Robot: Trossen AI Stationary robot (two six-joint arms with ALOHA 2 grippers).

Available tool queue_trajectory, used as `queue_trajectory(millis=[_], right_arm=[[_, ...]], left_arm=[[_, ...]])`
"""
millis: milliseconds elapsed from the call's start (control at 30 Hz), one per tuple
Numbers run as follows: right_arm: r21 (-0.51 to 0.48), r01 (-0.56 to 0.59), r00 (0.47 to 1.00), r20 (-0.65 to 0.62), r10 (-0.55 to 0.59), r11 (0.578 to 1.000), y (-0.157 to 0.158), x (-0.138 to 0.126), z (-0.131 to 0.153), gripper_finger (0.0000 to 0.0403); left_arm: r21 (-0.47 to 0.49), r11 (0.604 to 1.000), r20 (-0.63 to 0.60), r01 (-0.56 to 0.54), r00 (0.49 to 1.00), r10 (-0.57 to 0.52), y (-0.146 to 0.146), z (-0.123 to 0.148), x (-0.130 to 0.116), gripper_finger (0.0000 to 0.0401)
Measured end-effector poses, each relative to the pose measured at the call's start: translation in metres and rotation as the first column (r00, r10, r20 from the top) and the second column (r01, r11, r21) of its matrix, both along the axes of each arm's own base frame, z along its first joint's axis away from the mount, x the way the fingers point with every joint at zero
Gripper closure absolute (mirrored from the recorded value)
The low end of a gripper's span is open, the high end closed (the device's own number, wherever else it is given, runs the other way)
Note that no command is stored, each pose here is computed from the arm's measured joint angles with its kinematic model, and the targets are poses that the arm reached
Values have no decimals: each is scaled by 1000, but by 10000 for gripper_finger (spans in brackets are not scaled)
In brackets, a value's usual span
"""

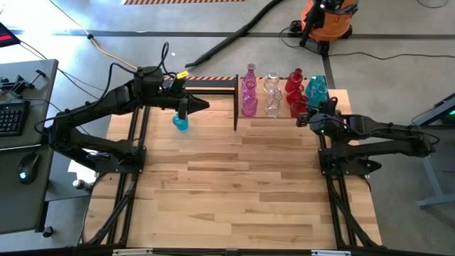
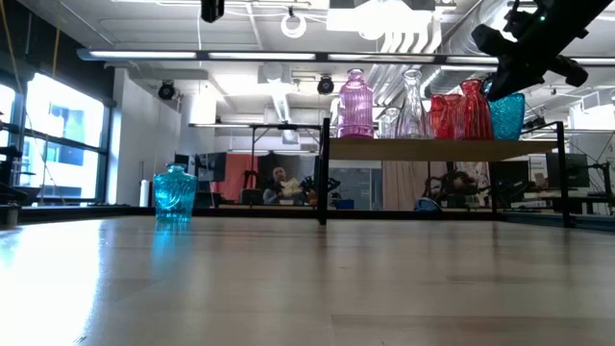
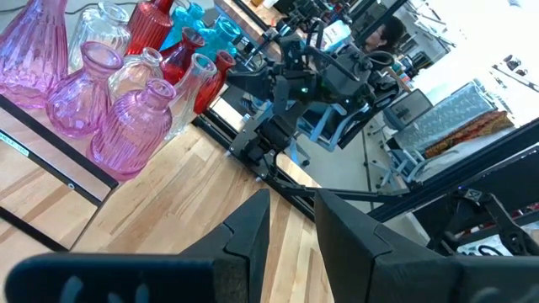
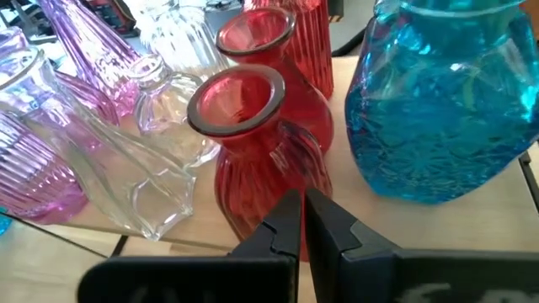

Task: Sort vases onto shelf
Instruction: Put the red vase on the shelf aligned with the other red vase

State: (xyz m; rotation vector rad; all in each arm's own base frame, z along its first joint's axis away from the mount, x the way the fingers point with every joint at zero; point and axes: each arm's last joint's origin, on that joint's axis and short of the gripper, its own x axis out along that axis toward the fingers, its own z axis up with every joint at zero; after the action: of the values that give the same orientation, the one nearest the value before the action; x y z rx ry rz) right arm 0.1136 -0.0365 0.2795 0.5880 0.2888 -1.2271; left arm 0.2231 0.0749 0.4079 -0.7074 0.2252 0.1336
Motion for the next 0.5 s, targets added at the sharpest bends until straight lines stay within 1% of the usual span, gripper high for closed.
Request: queue_trajectory(millis=[500], right_arm=[[-1, -22, 1000, 0, 22, 1000, -3, 6, 1, 403]], left_arm=[[0, 1000, 0, 0, 1000, 0, 0, 0, 0, 313]])
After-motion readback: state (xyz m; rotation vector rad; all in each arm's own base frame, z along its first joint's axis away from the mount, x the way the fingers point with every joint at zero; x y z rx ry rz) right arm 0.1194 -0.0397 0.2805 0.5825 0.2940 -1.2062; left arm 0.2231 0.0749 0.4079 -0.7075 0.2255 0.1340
